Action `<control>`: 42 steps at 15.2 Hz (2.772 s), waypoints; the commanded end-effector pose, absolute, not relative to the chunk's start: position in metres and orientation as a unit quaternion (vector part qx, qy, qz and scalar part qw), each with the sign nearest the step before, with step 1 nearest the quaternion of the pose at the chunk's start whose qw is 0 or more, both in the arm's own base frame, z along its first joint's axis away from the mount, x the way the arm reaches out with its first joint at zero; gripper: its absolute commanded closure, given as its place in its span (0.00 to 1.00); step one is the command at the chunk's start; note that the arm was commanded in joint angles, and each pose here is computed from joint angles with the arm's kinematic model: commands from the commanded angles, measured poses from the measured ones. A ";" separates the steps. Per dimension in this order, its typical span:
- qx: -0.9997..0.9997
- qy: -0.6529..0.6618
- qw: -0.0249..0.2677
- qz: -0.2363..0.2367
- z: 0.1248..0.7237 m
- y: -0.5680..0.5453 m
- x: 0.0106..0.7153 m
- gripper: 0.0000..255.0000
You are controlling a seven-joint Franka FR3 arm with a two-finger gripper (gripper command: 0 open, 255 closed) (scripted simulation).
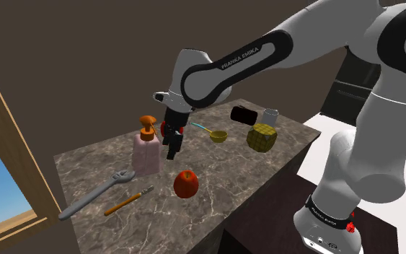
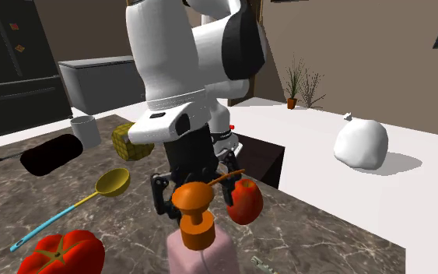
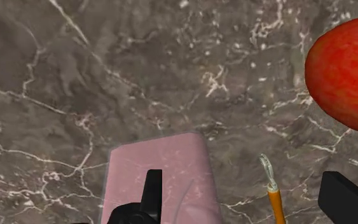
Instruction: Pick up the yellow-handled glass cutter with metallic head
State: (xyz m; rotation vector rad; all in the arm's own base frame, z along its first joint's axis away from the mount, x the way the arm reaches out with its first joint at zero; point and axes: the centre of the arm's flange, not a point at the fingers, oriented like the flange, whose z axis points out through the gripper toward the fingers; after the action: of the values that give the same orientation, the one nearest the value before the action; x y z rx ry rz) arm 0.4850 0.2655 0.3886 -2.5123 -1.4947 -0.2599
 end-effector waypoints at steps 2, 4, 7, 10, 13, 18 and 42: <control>-0.826 -0.546 0.110 -0.092 0.374 0.302 0.490 0.00; -0.808 -0.571 0.115 -0.095 0.365 0.325 0.489 0.00; -0.779 -0.607 0.121 -0.098 0.351 0.360 0.485 0.00; -0.749 -0.642 0.127 -0.101 0.338 0.394 0.478 0.00; -0.734 -0.658 0.130 -0.103 0.327 0.410 0.473 0.00; -0.734 -0.658 0.130 -0.103 0.301 0.410 0.473 0.00; -0.734 -0.658 0.130 -0.103 0.350 0.410 0.473 1.00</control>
State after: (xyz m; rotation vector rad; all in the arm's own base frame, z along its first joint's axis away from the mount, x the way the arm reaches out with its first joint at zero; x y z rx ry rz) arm 0.4738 0.4106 0.3444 -2.1340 -1.9124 -0.2993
